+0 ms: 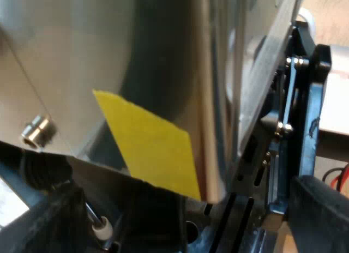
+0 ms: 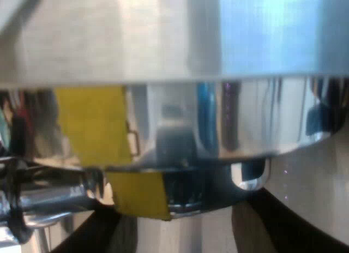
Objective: Put the handle in the coffee machine
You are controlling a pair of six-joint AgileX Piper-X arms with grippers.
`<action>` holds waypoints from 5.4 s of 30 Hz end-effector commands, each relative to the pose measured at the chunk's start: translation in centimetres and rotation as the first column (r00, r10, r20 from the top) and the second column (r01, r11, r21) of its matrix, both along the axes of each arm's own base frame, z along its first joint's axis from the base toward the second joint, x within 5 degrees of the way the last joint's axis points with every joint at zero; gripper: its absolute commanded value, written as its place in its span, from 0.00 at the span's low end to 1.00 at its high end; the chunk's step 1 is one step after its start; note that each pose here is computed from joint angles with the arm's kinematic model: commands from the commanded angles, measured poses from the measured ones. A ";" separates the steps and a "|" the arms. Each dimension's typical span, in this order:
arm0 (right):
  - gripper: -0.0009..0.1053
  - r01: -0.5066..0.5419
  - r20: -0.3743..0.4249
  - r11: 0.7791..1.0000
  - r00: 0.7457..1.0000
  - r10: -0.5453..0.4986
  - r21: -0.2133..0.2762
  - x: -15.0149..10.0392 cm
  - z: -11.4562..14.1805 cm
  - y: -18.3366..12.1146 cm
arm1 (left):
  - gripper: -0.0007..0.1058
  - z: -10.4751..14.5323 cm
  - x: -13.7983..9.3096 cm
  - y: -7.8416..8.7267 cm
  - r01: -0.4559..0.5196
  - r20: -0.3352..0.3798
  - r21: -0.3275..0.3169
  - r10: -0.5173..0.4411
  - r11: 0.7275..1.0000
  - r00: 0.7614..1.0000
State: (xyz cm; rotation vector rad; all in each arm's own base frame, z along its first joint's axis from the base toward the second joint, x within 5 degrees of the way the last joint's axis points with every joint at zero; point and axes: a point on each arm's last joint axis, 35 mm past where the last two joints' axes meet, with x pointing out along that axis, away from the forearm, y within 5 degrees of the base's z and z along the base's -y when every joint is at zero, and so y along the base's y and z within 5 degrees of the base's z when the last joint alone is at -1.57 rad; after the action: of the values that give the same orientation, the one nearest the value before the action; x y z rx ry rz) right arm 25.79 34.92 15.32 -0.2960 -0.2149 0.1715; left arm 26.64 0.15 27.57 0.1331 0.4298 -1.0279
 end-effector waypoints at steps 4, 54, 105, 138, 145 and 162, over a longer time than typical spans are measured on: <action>0.41 -0.021 0.070 0.996 0.997 0.015 0.082 0.0 2.6 0.1 | 0.73 0.3 0.0 0.0 -0.008 0.010 0.006 0.008 1.000 1.000; 0.41 -0.021 0.070 0.996 0.997 0.015 0.082 0.0 2.6 0.1 | 0.01 5.7 2.9 6.8 -0.210 0.016 0.236 0.212 0.949 0.977; 0.41 -0.014 0.068 0.997 0.998 0.009 0.081 0.0 2.6 0.1 | 0.01 2.8 -0.6 -3.0 0.277 -0.531 0.233 -0.117 0.932 0.839; 0.41 -0.063 -0.172 0.991 0.984 0.042 -0.120 -0.6 0.7 0.5 | 0.01 2.9 -1.1 -4.6 0.334 -0.547 0.238 -0.158 0.912 0.822; 0.41 -0.078 -0.255 0.991 0.966 0.047 -0.110 -1.7 0.1 -1.1 | 0.01 2.9 -1.1 -4.6 0.334 -0.547 0.238 -0.158 0.912 0.822; 0.41 -0.222 -0.426 0.940 0.900 0.095 -0.258 -4.7 2.8 -3.8 | 0.01 2.9 -1.1 -4.6 0.333 -0.542 0.239 -0.158 0.912 0.825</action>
State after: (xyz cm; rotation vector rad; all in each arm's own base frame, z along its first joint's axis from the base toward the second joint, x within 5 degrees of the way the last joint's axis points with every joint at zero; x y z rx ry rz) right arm 21.16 31.12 18.04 -0.5301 0.1999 0.4151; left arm 26.36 -3.71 30.17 0.2806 1.0977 -1.1803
